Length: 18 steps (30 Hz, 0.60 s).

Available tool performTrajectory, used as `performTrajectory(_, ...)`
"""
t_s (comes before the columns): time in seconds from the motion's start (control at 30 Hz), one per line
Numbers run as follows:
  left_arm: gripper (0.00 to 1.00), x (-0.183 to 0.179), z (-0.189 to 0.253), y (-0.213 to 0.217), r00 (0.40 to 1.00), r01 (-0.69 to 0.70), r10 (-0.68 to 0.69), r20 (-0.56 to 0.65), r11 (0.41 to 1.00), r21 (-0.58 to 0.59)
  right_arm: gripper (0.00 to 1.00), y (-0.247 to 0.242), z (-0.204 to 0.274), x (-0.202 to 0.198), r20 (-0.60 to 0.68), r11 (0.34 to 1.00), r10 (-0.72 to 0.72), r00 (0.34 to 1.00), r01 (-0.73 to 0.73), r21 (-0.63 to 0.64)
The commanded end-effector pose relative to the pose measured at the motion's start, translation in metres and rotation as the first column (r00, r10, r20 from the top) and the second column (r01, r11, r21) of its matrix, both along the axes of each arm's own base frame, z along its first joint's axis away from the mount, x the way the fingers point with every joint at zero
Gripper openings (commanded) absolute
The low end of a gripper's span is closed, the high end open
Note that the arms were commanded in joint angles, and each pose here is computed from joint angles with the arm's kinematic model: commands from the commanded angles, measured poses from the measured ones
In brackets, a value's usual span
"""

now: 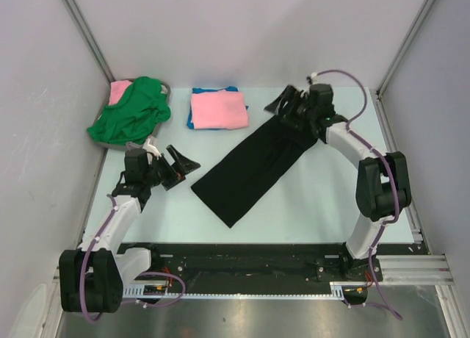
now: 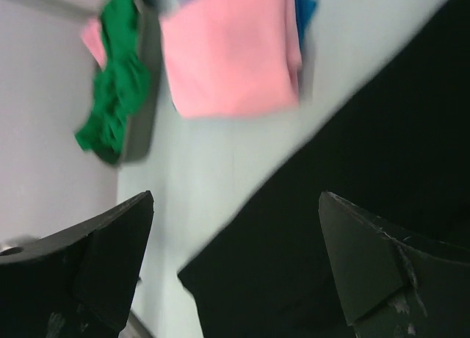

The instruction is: Fold and stack the t-shirts

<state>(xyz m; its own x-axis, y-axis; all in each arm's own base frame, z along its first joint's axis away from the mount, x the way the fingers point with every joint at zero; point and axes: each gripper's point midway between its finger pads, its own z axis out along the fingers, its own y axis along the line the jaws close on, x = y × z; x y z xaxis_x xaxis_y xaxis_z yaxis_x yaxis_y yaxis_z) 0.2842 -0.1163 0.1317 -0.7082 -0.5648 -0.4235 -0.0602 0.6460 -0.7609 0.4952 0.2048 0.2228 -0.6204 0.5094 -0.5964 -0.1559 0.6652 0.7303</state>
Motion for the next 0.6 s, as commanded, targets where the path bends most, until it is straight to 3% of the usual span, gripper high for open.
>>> performTrajectory(0.0, 1.0, 0.003, 0.01, -0.004, 0.999, 0.009, -0.007, 0.047, 1.0, -0.026, 1.0, 0.028, -0.045, -0.039, -0.153, 0.999, 0.043, 0.987, -0.046, -0.02)
performTrajectory(0.57, 1.0, -0.002, 0.009, -0.006, 0.999, 0.032, -0.031, 0.045, 0.999, -0.015, 1.0, 0.041, -0.105, -0.069, -0.275, 0.989, 0.035, 0.961, -0.073, -0.13)
